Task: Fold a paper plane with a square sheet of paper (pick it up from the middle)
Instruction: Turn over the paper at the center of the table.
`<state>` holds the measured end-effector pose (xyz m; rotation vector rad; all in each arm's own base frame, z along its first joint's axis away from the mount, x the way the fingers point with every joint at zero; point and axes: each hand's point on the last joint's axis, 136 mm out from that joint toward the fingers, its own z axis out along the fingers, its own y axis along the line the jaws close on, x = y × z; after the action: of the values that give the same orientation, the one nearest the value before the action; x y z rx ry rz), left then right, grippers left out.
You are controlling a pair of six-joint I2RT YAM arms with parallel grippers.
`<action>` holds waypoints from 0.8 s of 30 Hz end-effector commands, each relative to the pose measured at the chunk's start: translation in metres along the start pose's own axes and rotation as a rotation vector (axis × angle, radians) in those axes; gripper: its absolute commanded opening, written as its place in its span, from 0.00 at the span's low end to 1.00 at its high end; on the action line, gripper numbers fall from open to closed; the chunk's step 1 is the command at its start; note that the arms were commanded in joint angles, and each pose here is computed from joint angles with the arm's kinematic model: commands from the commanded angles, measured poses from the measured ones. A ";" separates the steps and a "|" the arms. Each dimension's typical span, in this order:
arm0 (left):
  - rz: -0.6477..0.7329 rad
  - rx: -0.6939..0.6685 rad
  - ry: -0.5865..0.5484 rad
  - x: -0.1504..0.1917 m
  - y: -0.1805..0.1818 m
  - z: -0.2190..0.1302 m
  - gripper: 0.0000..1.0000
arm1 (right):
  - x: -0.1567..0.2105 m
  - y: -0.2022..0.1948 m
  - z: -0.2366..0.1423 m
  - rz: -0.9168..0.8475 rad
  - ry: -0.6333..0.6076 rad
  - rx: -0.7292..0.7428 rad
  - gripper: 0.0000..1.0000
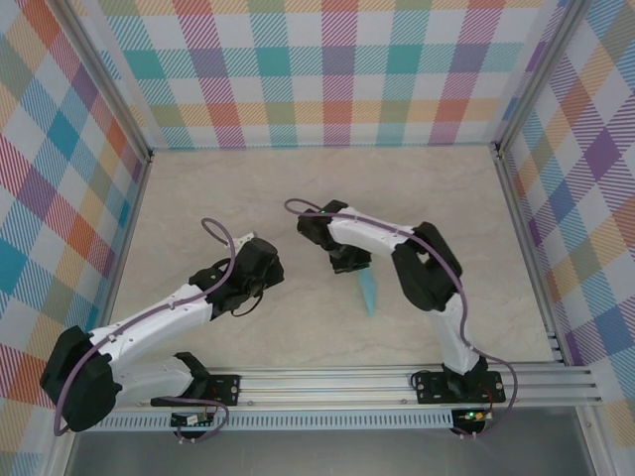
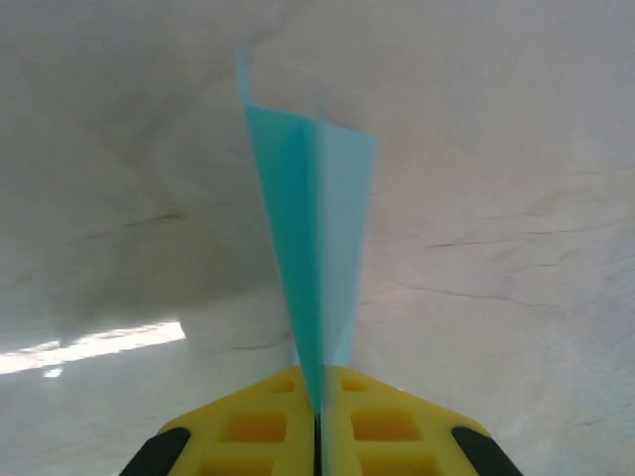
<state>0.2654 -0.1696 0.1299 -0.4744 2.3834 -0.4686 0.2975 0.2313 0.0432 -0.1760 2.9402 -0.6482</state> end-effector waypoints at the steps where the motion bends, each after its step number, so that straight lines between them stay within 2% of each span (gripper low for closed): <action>1: -0.022 -0.064 -0.038 -0.005 0.020 -0.004 0.23 | 0.012 0.026 -0.004 -0.034 0.066 -0.011 0.13; 3: -0.019 -0.067 -0.038 -0.005 0.022 -0.006 0.23 | 0.011 0.048 -0.007 -0.034 0.077 -0.075 0.18; 7: -0.006 -0.054 -0.038 -0.005 0.021 -0.009 0.24 | 0.005 0.077 -0.033 -0.042 0.053 -0.273 0.36; 8: 0.001 -0.050 -0.037 -0.006 0.020 -0.009 0.24 | 0.003 0.078 -0.045 -0.043 0.026 -0.323 0.41; 12: 0.020 -0.025 -0.010 -0.003 0.013 -0.005 0.25 | 0.000 0.076 -0.090 -0.065 -0.085 -0.549 0.69; 14: 0.026 -0.013 0.011 0.000 0.009 -0.002 0.26 | 0.004 0.071 -0.108 -0.071 -0.126 -0.661 0.72; 16: 0.026 -0.003 0.024 0.002 0.005 0.001 0.26 | 0.007 0.059 -0.113 -0.037 -0.144 -0.725 0.72; 18: 0.033 0.021 0.043 0.005 0.000 0.004 0.26 | 0.010 0.047 -0.112 0.010 -0.154 -0.817 0.68; 21: 0.050 0.061 0.107 0.016 -0.013 0.013 0.26 | 0.013 0.032 -0.100 0.105 -0.132 -1.026 0.42; 23: 0.060 0.088 0.176 0.027 -0.023 0.022 0.26 | 0.018 0.023 -0.092 0.155 -0.103 -1.149 0.31; 24: 0.057 0.126 0.191 0.029 -0.034 0.027 0.26 | 0.022 0.020 -0.090 0.161 -0.093 -1.193 0.29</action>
<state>0.2604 -0.1887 0.1022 -0.3884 2.5116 -0.5146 0.2642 0.2660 0.1084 -0.0395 2.8477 0.7724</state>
